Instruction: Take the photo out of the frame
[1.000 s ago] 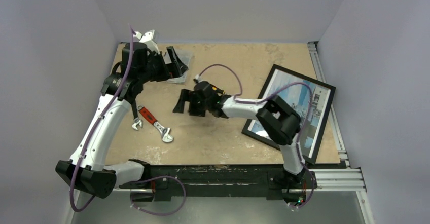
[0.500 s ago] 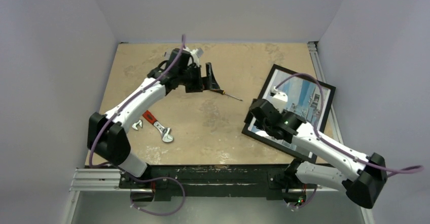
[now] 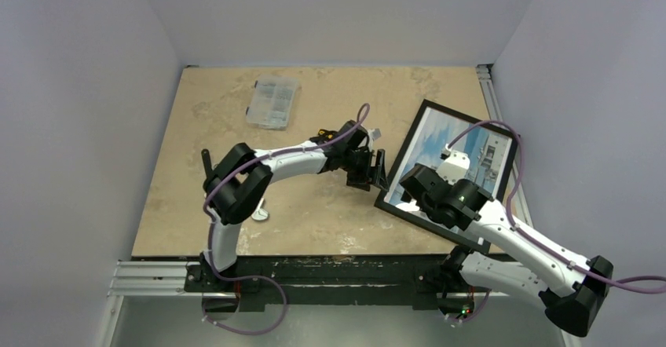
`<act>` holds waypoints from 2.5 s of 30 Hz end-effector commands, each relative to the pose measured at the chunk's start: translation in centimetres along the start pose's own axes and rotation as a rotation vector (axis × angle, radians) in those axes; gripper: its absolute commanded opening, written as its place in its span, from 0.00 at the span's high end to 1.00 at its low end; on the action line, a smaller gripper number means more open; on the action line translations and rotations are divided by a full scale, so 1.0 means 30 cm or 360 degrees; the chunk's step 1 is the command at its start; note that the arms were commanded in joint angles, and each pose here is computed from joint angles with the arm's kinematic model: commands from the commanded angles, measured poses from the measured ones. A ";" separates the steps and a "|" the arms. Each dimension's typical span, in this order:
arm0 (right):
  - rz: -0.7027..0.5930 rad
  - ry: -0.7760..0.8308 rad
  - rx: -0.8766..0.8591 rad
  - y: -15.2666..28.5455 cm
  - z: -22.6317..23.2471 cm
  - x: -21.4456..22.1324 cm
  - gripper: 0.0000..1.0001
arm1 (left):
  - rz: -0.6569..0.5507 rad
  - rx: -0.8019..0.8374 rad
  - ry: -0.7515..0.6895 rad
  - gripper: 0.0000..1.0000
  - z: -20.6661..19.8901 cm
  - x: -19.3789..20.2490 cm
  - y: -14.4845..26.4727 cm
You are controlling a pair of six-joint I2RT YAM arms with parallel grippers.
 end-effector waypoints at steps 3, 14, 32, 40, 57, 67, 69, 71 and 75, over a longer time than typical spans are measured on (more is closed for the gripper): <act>-0.0083 -0.0048 -0.0056 0.055 -0.018 -0.061 0.01 | -0.0004 0.0069 -0.0032 0.36 -0.068 0.015 -0.122; -0.0195 -0.0203 -0.0211 0.080 -0.029 -0.082 0.02 | -0.0049 -0.0138 -0.0147 0.47 -0.009 0.013 -0.186; -0.0013 -0.0176 -0.0049 -0.031 0.045 -0.079 0.01 | -0.0101 -0.0372 -0.0213 0.88 0.080 -0.009 -0.159; 0.0107 -0.0065 -0.0106 -0.134 0.108 -0.182 0.01 | -0.0112 -0.0162 0.0051 0.62 0.055 -0.020 -0.003; 0.0524 0.0097 -0.0063 -0.390 0.347 -0.127 0.67 | -0.0258 0.0026 0.0001 0.29 -0.010 0.000 0.315; 0.0597 0.0117 -0.0046 -0.468 0.388 -0.086 0.64 | -0.0273 0.0016 -0.0021 0.28 -0.002 0.001 0.318; 0.0609 0.0117 -0.0028 -0.478 0.385 -0.076 0.65 | -0.0263 0.0017 -0.0014 0.28 0.002 0.003 0.312; 0.0619 0.0111 -0.0018 -0.483 0.385 -0.068 0.66 | -0.0257 0.0019 -0.0012 0.28 0.003 0.004 0.307; 0.0636 0.0093 -0.0016 -0.492 0.387 -0.050 0.69 | -0.0258 0.0018 -0.0008 0.27 0.008 0.004 0.300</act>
Point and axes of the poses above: each gripper's point midway between its finger pads, its own y axis back along the fingers, its own z axis along the line the jaws close on, x = y × z, the point moved 1 cm from there along y, back along the fingers, and after that the axes turned 8 degrees about y, right-handed, at the moved point
